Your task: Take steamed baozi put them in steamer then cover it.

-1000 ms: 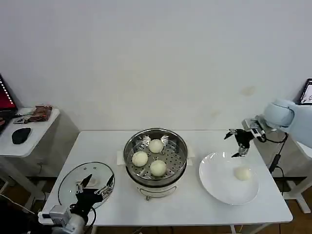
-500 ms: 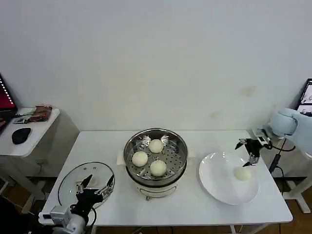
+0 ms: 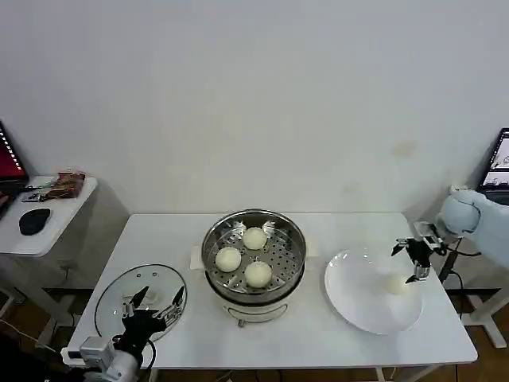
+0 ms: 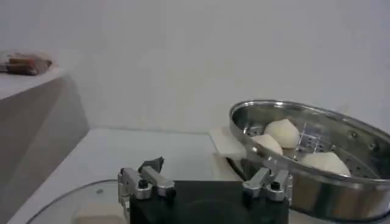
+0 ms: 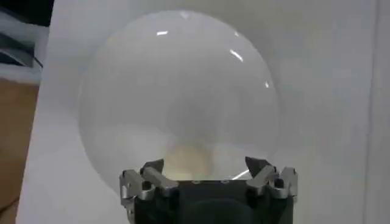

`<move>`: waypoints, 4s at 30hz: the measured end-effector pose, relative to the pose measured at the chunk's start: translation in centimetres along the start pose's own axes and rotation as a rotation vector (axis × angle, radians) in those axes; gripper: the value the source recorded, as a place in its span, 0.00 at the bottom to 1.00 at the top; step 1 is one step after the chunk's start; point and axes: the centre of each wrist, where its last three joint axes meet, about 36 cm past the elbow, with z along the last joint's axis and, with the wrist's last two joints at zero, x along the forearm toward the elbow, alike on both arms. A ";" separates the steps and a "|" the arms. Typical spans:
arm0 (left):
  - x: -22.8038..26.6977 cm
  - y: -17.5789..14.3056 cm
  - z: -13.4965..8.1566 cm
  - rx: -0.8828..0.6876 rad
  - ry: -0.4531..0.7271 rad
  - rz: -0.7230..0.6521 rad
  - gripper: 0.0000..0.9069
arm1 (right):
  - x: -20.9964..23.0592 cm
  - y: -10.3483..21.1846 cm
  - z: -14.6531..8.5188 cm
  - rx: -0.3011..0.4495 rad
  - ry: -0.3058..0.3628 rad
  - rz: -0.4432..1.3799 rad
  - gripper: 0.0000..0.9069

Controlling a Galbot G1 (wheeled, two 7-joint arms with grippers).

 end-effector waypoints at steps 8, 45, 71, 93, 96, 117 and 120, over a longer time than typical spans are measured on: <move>0.0 0.1 0.0 -0.002 0.000 -0.003 1.00 | -1.9 0.3 0.5 0.011 0.016 -0.016 1.00; 0.0 0.1 -0.1 0.003 -0.006 -0.011 1.00 | -5.8 0.3 0.4 -0.006 0.027 -0.034 0.73; 0.2 0.0 -0.2 0.000 -0.006 -0.009 1.00 | 0.1 0.6 -0.5 -0.020 -0.016 0.017 0.69; 0.3 0.0 -0.4 -0.007 -0.012 0.001 1.00 | 12.4 -3.7 -13.6 0.005 -0.118 0.139 0.70; 0.3 0.0 -0.4 -0.010 -0.011 0.002 1.00 | 13.4 -4.4 -15.8 -0.007 -0.129 0.142 0.70; 0.1 0.1 -0.9 -0.017 -0.028 0.009 1.00 | 14.0 -7.8 -28.4 -0.080 -0.164 0.129 0.70; 0.0 0.1 -1.0 -0.016 -0.033 0.010 1.00 | 13.6 -8.0 -29.5 -0.083 -0.152 0.127 0.70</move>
